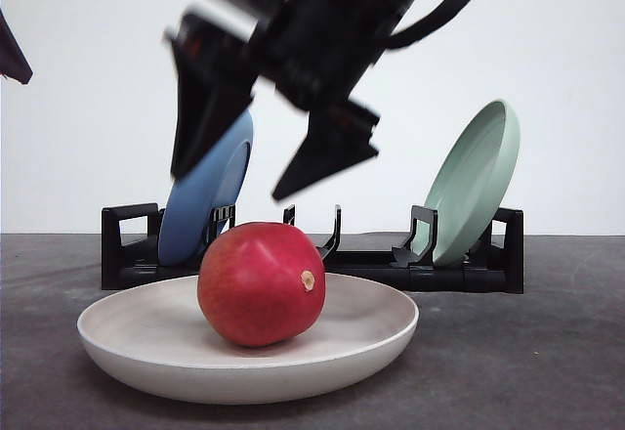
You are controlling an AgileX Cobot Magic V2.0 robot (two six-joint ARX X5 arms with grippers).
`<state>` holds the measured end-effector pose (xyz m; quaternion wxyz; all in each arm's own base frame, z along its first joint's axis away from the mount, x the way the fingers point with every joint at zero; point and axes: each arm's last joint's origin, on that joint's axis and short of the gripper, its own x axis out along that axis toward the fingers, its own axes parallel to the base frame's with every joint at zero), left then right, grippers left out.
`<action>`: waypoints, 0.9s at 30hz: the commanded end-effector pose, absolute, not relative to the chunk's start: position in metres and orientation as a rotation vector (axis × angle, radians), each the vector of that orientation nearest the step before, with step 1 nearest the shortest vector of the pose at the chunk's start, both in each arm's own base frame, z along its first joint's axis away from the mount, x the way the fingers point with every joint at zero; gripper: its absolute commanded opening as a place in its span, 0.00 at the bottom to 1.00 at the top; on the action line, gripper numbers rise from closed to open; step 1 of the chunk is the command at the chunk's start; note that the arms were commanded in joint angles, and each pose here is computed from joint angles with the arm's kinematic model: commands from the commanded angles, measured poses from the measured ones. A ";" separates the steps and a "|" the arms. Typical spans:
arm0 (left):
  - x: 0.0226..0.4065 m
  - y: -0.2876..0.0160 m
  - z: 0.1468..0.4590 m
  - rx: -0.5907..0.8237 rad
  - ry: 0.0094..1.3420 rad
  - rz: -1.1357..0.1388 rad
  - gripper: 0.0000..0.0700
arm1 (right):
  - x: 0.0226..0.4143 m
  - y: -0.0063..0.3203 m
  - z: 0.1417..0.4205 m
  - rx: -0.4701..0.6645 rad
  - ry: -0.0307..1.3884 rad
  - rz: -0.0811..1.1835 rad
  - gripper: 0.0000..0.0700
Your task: Place pomegranate in white plate
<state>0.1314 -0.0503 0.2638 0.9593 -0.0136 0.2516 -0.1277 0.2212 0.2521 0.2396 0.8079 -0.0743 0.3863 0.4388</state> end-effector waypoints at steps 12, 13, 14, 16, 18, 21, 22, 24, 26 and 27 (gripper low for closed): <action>0.133 -0.051 0.265 -0.050 0.507 -0.253 0.56 | 0.188 0.159 0.223 -0.041 0.752 0.851 0.90; 0.133 -0.051 0.265 -0.055 0.508 -0.251 0.56 | 0.186 0.151 0.221 -0.029 0.747 0.830 0.90; 0.133 -0.051 0.265 -0.057 0.508 -0.251 0.56 | 0.185 0.143 0.220 -0.017 0.742 0.808 0.90; 0.132 -0.051 0.265 -0.057 0.509 -0.251 0.56 | 0.182 0.126 0.219 0.009 0.726 0.757 0.90; 0.132 -0.051 0.265 -0.057 0.510 -0.250 0.56 | 0.180 0.111 0.218 0.031 0.716 0.705 0.90; 0.132 -0.051 0.265 -0.055 0.515 -0.250 0.56 | 0.179 0.090 0.218 0.063 0.705 0.621 0.90; 0.132 -0.051 0.265 -0.055 0.516 -0.250 0.56 | 0.179 0.084 0.218 0.073 0.699 0.594 0.90; 0.132 -0.051 0.265 -0.056 0.516 -0.250 0.56 | 0.181 0.074 0.219 0.090 0.684 0.549 0.90; 0.132 -0.051 0.265 -0.056 0.515 -0.250 0.56 | 0.183 0.068 0.220 0.102 0.667 0.518 0.90; 0.132 -0.051 0.265 -0.056 0.514 -0.250 0.56 | 0.184 0.067 0.220 0.105 0.662 0.511 0.90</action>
